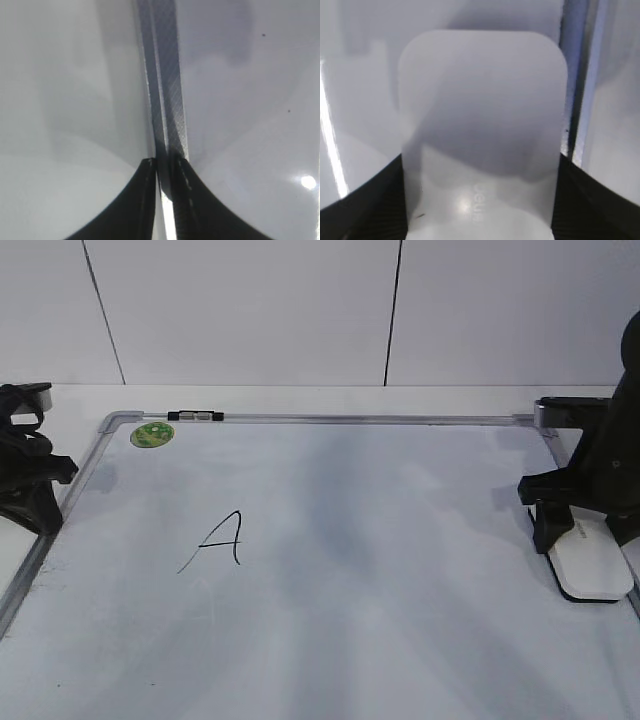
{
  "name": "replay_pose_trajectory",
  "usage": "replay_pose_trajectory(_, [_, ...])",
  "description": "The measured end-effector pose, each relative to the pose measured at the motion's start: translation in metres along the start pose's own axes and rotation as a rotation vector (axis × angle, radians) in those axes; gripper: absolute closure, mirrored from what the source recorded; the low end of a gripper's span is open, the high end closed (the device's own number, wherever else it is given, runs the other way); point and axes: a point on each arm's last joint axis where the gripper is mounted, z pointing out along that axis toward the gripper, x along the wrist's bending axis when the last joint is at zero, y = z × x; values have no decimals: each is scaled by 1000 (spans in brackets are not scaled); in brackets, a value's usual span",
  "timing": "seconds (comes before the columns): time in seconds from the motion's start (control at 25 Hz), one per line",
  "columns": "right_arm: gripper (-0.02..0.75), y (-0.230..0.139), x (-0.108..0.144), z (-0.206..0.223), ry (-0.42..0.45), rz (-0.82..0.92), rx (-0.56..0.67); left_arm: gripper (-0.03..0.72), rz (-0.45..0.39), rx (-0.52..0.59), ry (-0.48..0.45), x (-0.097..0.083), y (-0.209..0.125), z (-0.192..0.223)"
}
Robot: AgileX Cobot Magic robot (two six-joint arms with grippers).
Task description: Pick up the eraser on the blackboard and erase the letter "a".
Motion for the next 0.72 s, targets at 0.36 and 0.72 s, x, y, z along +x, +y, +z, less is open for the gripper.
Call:
replay_pose_trajectory(0.36, [167, 1, -5, 0, -5, 7, -2, 610, 0, 0, 0, 0, 0, 0])
replay_pose_trajectory(0.72, [167, 2, -5, 0, -4, 7, -14, 610, 0, 0, 0, 0, 0, 0])
